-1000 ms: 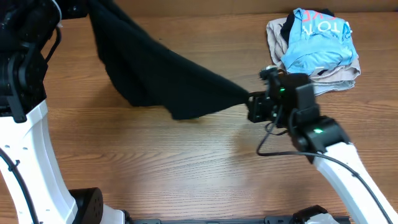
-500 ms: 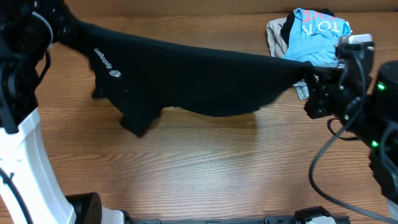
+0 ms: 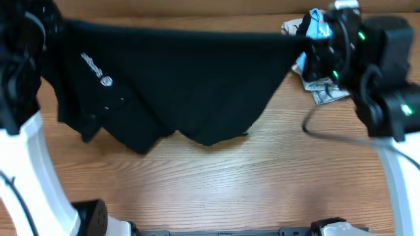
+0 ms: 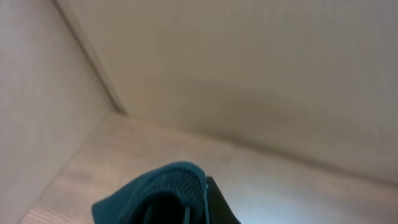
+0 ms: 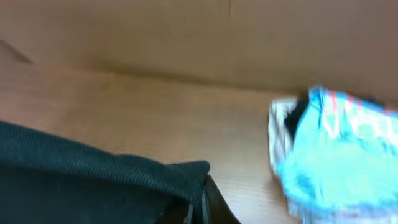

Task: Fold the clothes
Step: 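Stretch the t-shirt between both grippers, pulling apart left and right, then lower the stretched t-shirt flat onto the table with both grippers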

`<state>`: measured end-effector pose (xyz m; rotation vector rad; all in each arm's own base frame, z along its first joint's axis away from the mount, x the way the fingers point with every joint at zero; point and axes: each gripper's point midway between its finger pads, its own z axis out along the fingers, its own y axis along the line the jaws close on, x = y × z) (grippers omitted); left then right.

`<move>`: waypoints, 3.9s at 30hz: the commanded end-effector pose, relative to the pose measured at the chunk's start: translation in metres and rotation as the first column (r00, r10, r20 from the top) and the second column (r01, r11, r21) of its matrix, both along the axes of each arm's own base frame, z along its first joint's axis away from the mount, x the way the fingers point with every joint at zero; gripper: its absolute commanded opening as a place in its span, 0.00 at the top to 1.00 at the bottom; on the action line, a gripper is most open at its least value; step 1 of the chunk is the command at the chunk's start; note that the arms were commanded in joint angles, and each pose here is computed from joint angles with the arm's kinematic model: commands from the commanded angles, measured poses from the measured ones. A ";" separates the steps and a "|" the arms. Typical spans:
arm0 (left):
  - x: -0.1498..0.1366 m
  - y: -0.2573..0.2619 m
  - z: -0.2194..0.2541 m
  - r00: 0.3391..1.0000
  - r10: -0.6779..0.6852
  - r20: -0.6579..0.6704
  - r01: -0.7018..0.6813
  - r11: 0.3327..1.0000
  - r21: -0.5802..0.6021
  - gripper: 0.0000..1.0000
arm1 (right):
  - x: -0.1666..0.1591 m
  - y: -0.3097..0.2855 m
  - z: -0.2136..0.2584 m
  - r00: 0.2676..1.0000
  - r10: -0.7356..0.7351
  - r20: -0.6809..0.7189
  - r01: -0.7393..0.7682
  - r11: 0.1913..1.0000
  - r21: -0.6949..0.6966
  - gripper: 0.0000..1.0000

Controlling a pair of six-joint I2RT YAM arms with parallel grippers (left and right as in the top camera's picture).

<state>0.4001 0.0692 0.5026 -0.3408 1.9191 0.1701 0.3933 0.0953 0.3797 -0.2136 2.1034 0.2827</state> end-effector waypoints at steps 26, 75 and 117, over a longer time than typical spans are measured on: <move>0.055 0.018 -0.171 0.851 0.034 -0.524 -0.025 0.999 0.024 0.96 | 0.073 -0.014 -0.145 0.935 0.023 -0.353 0.003 0.997 0.073 0.96; -0.030 0.011 -0.009 0.993 0.066 -0.100 -0.063 0.997 0.032 0.96 | -0.043 -0.053 0.006 0.982 -0.171 -0.075 0.176 0.983 0.060 0.96; 0.024 -0.028 -0.230 0.667 -0.194 -0.719 0.031 0.972 -0.233 0.96 | 0.010 -0.002 -0.178 0.777 0.059 -0.627 0.027 0.992 0.127 0.96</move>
